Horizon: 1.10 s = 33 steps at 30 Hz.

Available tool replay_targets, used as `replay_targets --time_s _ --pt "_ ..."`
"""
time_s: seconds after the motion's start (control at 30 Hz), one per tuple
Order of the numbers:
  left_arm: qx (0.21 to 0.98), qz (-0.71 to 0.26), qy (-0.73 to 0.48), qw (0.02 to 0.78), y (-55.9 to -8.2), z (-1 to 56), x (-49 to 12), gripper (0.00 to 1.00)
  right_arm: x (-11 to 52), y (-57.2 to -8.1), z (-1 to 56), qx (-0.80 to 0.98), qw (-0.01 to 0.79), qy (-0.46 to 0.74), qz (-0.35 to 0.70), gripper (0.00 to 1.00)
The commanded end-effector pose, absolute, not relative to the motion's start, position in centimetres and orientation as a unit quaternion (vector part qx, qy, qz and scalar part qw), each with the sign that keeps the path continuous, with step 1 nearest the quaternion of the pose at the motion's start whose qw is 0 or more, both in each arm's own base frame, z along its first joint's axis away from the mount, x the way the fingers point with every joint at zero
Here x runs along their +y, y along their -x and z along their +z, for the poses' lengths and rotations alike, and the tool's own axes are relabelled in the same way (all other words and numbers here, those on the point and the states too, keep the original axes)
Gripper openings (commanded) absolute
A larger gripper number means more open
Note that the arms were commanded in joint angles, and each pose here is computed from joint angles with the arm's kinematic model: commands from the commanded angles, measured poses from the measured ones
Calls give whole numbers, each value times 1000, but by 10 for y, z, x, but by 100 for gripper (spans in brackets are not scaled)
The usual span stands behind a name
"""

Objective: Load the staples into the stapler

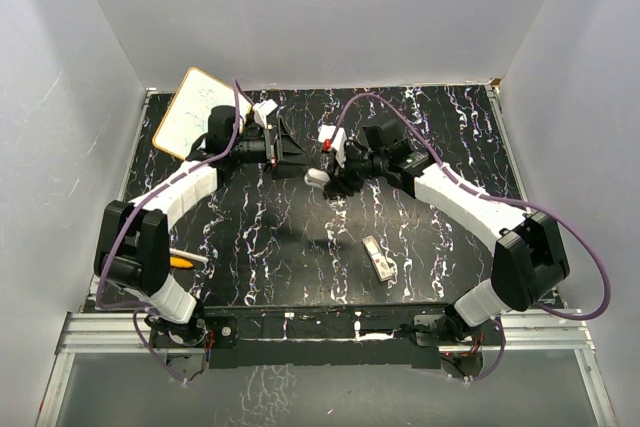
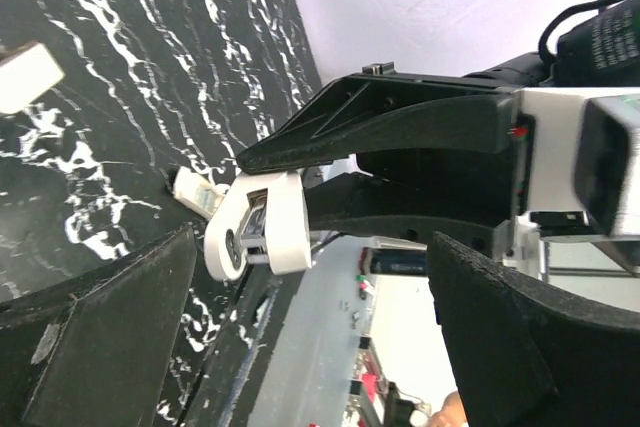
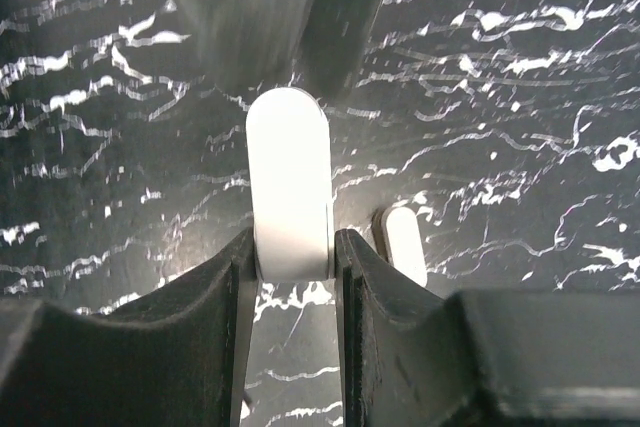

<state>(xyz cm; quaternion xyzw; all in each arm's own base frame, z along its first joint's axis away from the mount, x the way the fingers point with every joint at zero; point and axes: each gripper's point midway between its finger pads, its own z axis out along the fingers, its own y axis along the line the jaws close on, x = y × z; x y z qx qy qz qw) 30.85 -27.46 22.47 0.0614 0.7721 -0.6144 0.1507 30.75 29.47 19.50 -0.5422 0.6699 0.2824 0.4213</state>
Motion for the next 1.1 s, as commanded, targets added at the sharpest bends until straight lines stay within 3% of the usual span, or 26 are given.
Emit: replay_targets --time_s 0.0,0.3,0.7,0.87,1.07 --pt "784 -565 -94 242 -317 237 -247 97 282 -300 191 635 433 585 256 8" --pt "843 -350 -133 386 -347 226 -186 97 269 -292 112 633 379 633 236 8" --pt "827 -295 -177 445 -339 243 -168 97 279 -304 52 610 347 671 240 13" --pt "829 -257 -179 463 -344 249 -157 97 275 -306 33 609 338 680 228 20" --pt "832 -205 -179 484 -347 258 -139 97 260 -306 11 632 307 679 212 37"
